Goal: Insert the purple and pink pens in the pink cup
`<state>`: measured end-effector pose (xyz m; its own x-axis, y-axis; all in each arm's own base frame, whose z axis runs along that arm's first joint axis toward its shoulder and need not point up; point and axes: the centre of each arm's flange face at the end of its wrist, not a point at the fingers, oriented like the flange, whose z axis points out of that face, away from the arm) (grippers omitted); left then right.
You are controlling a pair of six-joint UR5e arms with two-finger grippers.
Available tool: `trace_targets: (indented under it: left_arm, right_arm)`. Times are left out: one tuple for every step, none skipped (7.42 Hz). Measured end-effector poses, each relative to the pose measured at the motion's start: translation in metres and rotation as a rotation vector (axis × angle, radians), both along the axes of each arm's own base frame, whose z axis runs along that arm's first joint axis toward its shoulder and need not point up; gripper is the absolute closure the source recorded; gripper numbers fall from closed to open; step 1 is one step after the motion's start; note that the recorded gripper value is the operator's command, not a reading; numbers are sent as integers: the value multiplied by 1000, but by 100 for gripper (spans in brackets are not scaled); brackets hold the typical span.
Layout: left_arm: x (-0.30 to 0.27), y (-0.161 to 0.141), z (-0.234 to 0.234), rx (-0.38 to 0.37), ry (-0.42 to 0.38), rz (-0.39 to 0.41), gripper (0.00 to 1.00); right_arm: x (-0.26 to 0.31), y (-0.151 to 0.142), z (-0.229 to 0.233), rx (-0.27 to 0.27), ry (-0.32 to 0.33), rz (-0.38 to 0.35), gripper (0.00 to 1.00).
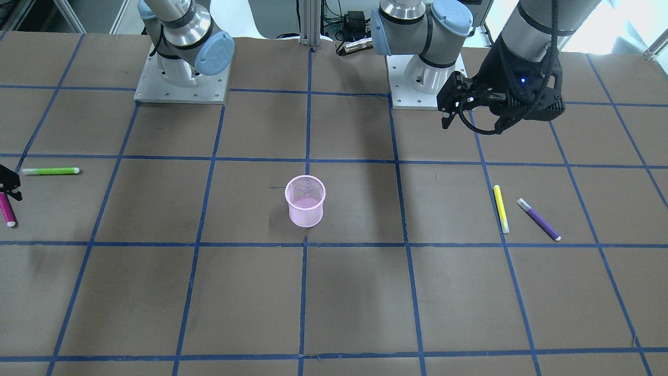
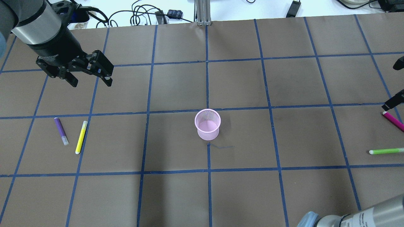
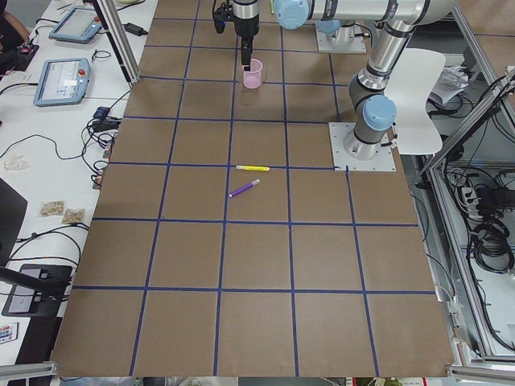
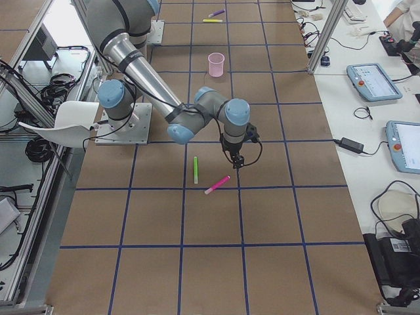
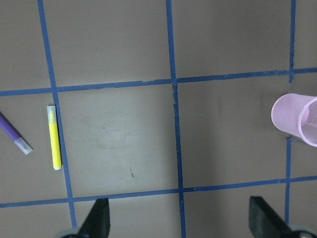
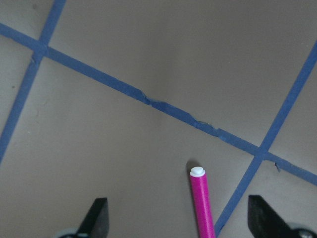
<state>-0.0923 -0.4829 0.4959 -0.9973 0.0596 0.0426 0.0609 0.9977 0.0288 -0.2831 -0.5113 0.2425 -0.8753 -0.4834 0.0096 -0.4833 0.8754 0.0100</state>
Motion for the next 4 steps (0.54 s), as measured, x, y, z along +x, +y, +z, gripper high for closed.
trace_targets:
  left_arm:
    - [0, 0, 0, 0, -1, -1, 0]
    - [0, 0, 0, 0, -1, -1, 0]
    - [2, -2, -3, 5, 0, 0, 0]
    - [6, -6, -12, 20, 4, 1, 0]
  right_arm:
    - [-14, -1, -24, 1, 4, 84, 0]
    - [-22, -3, -43, 3, 5, 143, 0]
    - [-25, -5, -54, 9, 3, 182, 3]
    - [-28, -6, -58, 15, 1, 209, 22]
